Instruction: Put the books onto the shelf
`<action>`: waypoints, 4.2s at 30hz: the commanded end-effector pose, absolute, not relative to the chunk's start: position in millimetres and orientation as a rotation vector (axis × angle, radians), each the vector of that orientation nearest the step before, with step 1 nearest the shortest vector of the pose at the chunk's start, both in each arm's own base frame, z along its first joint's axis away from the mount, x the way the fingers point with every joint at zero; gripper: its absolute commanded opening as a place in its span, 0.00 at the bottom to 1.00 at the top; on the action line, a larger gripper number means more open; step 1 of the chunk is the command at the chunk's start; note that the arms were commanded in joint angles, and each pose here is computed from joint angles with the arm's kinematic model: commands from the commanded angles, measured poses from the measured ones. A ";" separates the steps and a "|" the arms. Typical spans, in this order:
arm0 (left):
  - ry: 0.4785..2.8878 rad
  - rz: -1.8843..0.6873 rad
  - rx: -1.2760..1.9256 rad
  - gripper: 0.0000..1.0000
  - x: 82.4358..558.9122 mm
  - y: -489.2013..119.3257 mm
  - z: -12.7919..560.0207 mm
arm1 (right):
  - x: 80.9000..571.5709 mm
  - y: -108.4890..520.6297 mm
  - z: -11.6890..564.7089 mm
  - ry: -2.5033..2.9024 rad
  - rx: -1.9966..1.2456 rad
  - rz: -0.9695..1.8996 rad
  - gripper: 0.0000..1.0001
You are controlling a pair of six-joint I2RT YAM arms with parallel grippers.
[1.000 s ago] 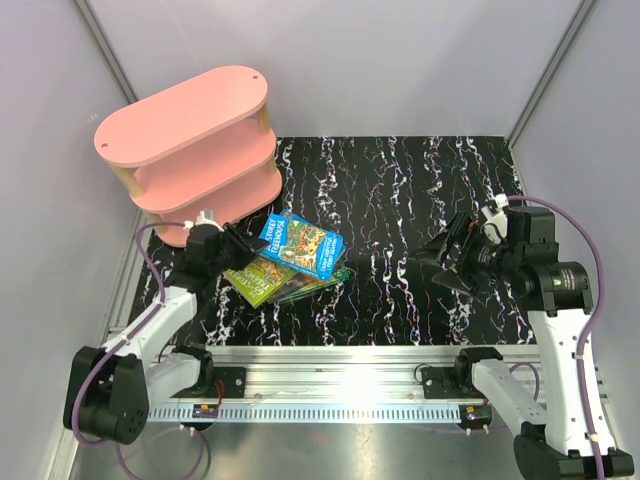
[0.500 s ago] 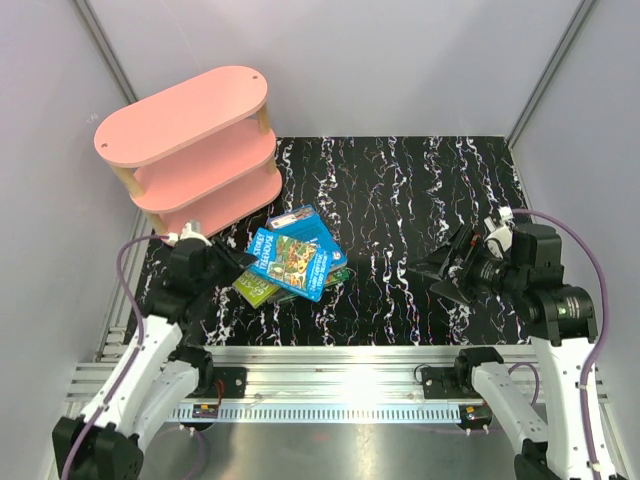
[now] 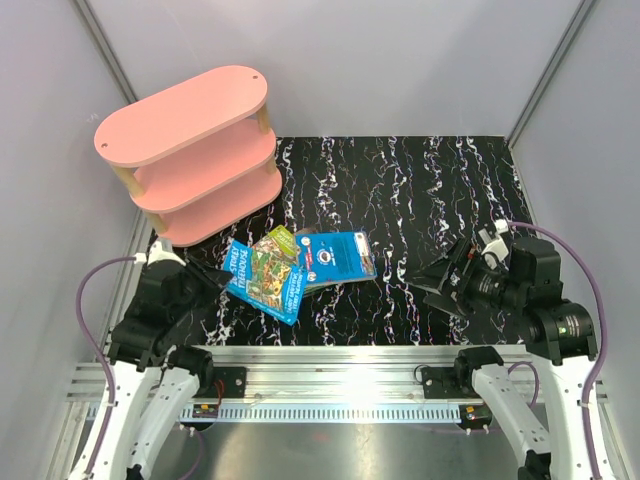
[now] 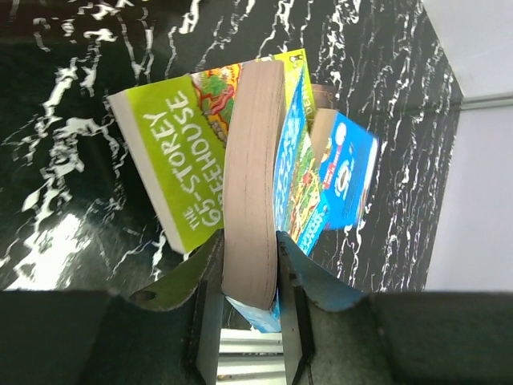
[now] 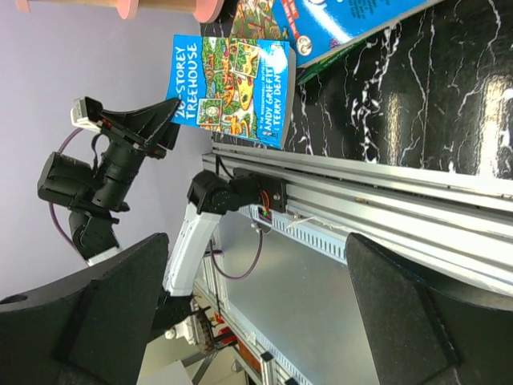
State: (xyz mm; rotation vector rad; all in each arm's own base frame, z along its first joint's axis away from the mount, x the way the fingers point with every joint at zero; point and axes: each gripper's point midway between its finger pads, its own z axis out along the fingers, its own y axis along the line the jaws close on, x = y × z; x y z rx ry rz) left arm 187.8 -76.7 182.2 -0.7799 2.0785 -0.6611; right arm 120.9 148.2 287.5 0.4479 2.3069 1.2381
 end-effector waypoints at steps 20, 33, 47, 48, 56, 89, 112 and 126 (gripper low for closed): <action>1.710 -0.813 -0.760 0.00 230.8 -77.4 303.2 | 93.9 160.4 378.7 2.190 -0.011 1.222 1.00; 1.431 -0.890 -0.791 0.00 314.5 -67.9 338.3 | 132.4 149.6 387.2 2.157 -0.148 0.923 1.00; 1.134 -1.093 -0.832 0.00 354.5 -26.1 343.9 | 159.6 140.0 384.3 2.159 -0.203 0.710 1.00; 1.124 -1.090 -0.832 0.00 354.8 -20.1 345.2 | 159.6 139.1 383.6 2.160 -0.202 0.704 1.00; 1.032 -1.154 -0.751 0.00 353.7 -3.5 379.1 | 164.4 138.8 378.9 2.180 -0.193 0.681 1.00; 1.238 -0.618 -1.257 0.00 363.2 111.3 257.6 | 172.1 137.2 366.1 2.218 -0.119 0.652 1.00; 0.969 -0.401 -1.824 0.00 314.2 149.8 170.5 | 176.8 143.6 345.4 2.291 -0.105 0.654 1.00; 0.975 -0.309 -1.893 0.00 352.7 116.2 178.7 | 181.9 145.5 337.1 2.338 -0.150 0.617 1.00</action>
